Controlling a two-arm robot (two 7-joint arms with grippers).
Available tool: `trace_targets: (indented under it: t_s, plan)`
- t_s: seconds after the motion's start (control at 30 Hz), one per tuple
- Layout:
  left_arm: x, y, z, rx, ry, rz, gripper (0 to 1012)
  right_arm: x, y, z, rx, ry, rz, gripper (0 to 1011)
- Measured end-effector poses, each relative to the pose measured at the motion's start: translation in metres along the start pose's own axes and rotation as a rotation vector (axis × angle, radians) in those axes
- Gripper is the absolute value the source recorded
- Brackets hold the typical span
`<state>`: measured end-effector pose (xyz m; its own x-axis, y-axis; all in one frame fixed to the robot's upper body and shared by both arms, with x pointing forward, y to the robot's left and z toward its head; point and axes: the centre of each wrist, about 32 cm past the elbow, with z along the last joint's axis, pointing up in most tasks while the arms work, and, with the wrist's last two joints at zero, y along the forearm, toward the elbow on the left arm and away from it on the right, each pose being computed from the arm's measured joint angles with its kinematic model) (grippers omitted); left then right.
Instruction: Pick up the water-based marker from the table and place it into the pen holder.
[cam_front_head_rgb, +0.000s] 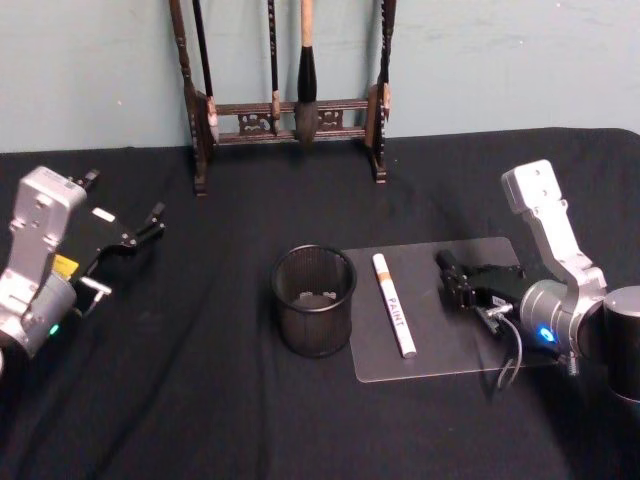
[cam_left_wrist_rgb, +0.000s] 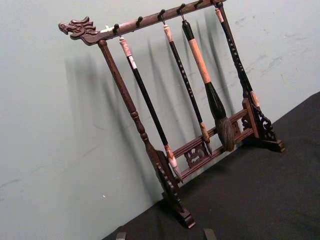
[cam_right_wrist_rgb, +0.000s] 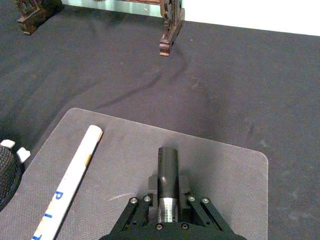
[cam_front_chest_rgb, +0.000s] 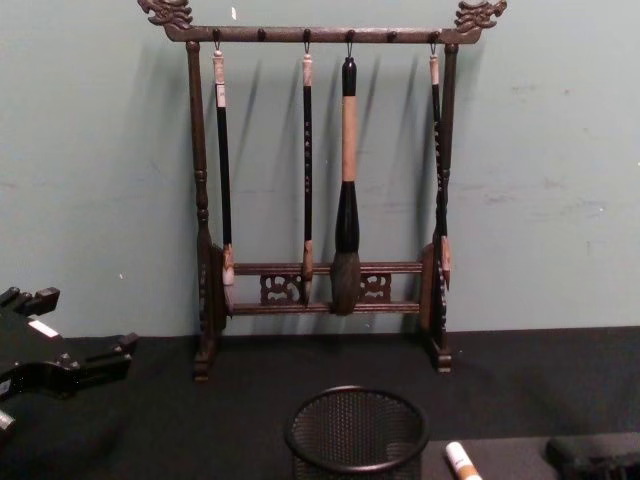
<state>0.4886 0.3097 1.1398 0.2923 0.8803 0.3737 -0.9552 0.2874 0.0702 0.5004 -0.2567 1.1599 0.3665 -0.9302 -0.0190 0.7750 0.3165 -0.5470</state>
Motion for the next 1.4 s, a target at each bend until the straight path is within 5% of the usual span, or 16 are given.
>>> trace_targets:
  t_s: [0.4,0.7,0.9,1.4]
  plan:
    - [0.0,0.0,0.0,0.0,0.0,0.0,1001,0.0,0.0,0.0,0.001,0.0,-0.001,241]
    - [0.0,0.0,0.0,0.0,0.0,0.0,1001,0.002,-0.004,0.004,0.067,-0.041,-0.001,241]
    - [0.0,0.0,0.0,0.0,0.0,0.0,1001,0.003,-0.01,0.011,0.165,-0.079,-0.012,241]
    - [0.0,0.0,0.0,0.0,0.0,0.0,1001,-0.005,-0.012,0.013,0.544,-0.153,0.081,241]
